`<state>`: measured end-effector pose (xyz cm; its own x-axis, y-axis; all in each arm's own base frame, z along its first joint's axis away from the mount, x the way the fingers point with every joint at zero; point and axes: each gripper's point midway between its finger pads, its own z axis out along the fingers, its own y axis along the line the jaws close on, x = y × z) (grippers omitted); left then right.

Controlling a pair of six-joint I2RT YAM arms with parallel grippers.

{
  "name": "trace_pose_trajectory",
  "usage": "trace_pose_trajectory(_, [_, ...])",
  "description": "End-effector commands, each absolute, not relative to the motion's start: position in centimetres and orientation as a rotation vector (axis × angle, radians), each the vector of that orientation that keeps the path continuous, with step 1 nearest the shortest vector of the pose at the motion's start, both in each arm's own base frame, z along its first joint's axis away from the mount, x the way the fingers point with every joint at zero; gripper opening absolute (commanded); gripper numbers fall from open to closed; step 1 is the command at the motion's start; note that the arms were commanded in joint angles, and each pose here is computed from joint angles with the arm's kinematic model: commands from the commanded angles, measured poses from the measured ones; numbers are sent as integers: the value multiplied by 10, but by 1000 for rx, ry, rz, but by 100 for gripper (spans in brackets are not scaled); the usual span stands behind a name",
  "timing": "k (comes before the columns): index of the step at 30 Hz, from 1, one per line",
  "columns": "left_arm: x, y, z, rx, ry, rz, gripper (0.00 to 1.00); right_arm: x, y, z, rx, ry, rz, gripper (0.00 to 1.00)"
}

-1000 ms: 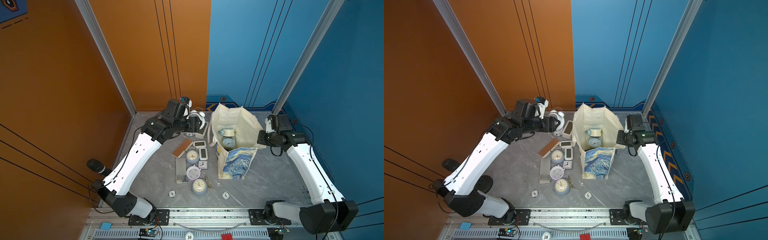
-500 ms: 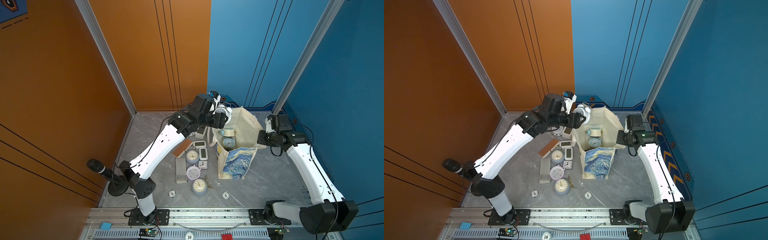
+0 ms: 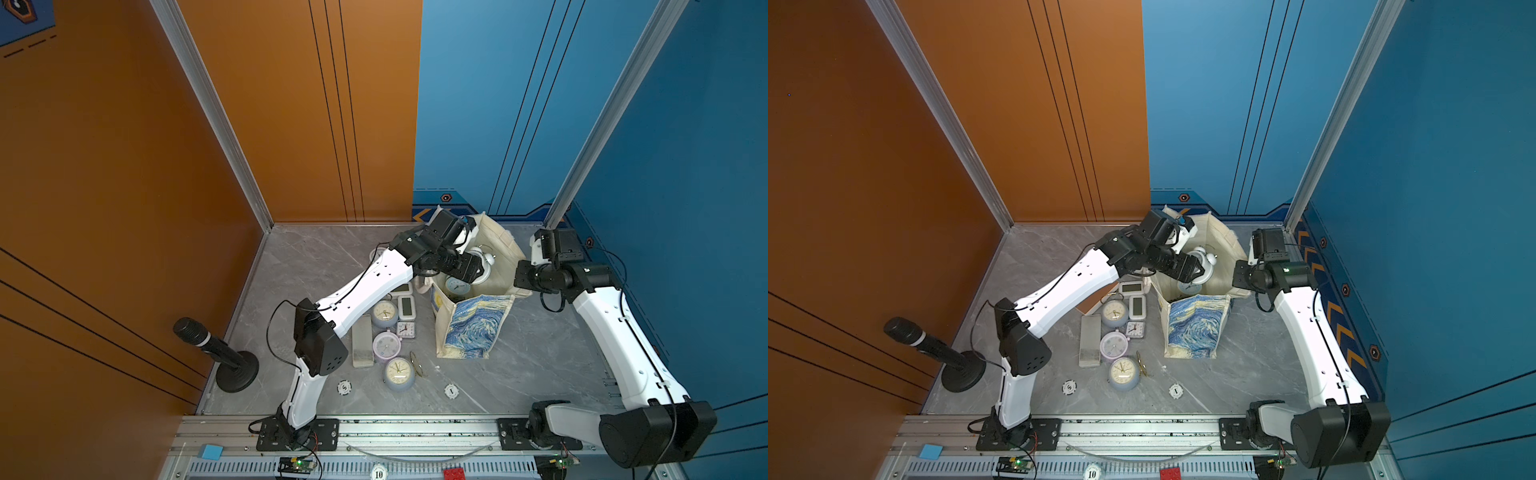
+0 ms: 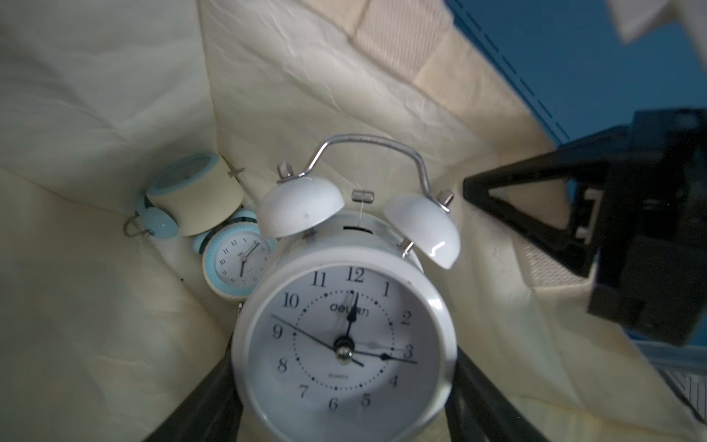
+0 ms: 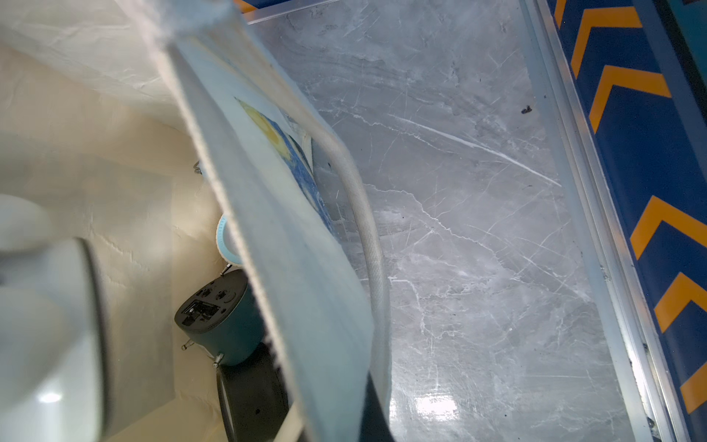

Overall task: Put the alarm clock into the canvas bag
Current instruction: Place the alarm at the canvas bag.

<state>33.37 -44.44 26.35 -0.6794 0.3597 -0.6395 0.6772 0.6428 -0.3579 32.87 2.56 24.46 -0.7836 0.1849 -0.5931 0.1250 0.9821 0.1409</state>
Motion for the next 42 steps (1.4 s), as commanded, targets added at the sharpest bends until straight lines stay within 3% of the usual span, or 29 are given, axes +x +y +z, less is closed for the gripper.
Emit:
trace_pose_trajectory(1, [298, -457, 256, 1010, 2332, -864, 34, 335, 24, 262, 184, 2433, 103, 4])
trace_pose_trajectory(13, [234, -448, 162, 1391, 2577, -882, 35, 336, 27, 265, 184, 2427, 125, 4])
trace_pose_trajectory(19, [238, -438, 136, 1425, 2670, -760, 48, 337, 27, 268, 186, 2419, 131, 4])
trace_pose_trajectory(23, [244, -442, 148, 1410, 2630, -760, 69, 336, 27, 268, 186, 2417, 128, 5])
trace_pose_trajectory(27, [253, -443, 171, 1362, 2584, -783, 83, 335, 27, 266, 187, 2424, 130, 4])
trace_pose_trajectory(29, [257, -441, 184, 1330, 2564, -785, 85, 334, 28, 264, 187, 2429, 133, 4])
trace_pose_trajectory(31, [261, -440, 197, 1307, 2538, -794, 99, 333, 28, 262, 187, 2431, 132, 5])
trace_pose_trajectory(42, [294, -428, 284, 1061, 2392, -808, 100, 322, 29, 257, 199, 2452, 148, 5])
